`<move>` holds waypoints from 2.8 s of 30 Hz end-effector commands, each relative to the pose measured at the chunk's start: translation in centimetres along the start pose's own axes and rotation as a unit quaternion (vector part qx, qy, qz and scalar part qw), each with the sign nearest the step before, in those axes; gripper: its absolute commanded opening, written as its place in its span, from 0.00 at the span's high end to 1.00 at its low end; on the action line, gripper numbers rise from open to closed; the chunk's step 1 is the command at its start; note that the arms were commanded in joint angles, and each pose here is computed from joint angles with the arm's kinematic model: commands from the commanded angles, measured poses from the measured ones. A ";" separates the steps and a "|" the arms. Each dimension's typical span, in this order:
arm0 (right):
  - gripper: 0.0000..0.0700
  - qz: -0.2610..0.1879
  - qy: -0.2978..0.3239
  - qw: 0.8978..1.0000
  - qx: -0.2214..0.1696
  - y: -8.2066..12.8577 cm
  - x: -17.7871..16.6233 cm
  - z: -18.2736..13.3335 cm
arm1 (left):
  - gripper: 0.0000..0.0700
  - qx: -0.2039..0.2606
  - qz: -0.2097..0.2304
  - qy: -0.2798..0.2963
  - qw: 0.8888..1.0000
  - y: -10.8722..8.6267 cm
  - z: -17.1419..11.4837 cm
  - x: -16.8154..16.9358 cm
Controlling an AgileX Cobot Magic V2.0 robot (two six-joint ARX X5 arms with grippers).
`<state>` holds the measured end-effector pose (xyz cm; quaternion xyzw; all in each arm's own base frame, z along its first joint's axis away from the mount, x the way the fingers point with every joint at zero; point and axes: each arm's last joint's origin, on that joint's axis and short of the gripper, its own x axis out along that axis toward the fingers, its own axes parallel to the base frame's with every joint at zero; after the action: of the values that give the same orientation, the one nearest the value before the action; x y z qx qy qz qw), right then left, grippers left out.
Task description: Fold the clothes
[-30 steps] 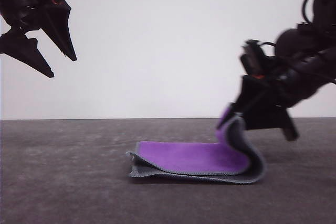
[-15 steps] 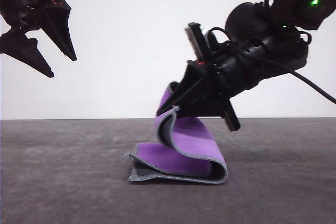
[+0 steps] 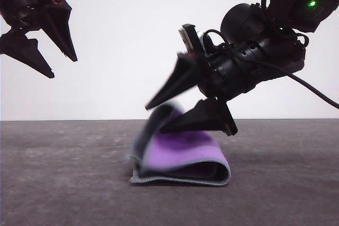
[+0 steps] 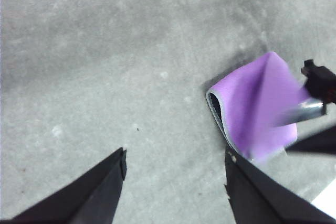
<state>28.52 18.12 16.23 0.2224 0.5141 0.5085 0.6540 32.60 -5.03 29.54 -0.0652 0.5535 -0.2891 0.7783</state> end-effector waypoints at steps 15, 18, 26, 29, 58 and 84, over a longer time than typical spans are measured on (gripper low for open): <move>0.43 -0.062 -0.053 0.995 -0.054 0.8 -4.0 0.8 | 0.48 0.001 0.001 -0.002 1.000 0.0 0.3 0.0; 0.43 -0.132 -0.086 0.985 -0.074 1.8 -7.1 0.7 | 0.48 0.002 0.001 -0.002 1.000 0.0 0.3 0.0; 0.43 -0.387 -0.134 0.909 -0.071 4.0 -15.6 -2.1 | 0.48 0.003 0.002 -0.003 1.000 0.0 0.4 0.0; 0.43 -0.425 -0.132 0.894 -0.053 4.1 -17.8 -3.3 | 0.48 0.003 0.002 -0.003 1.000 0.0 0.4 0.0; 0.98 -0.404 -0.159 0.899 -0.067 4.0 -19.6 -3.6 | 0.98 -0.006 0.001 -0.003 1.000 0.0 0.4 0.0; 0.98 -0.409 -0.210 0.880 -0.118 4.4 -20.1 -2.3 | 0.98 0.006 0.209 -0.317 0.925 0.1 -11.6 0.0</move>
<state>25.16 1.34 27.76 0.0156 0.3517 0.1937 0.9157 23.37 -2.68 26.64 -0.0225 0.2846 -0.1003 0.9531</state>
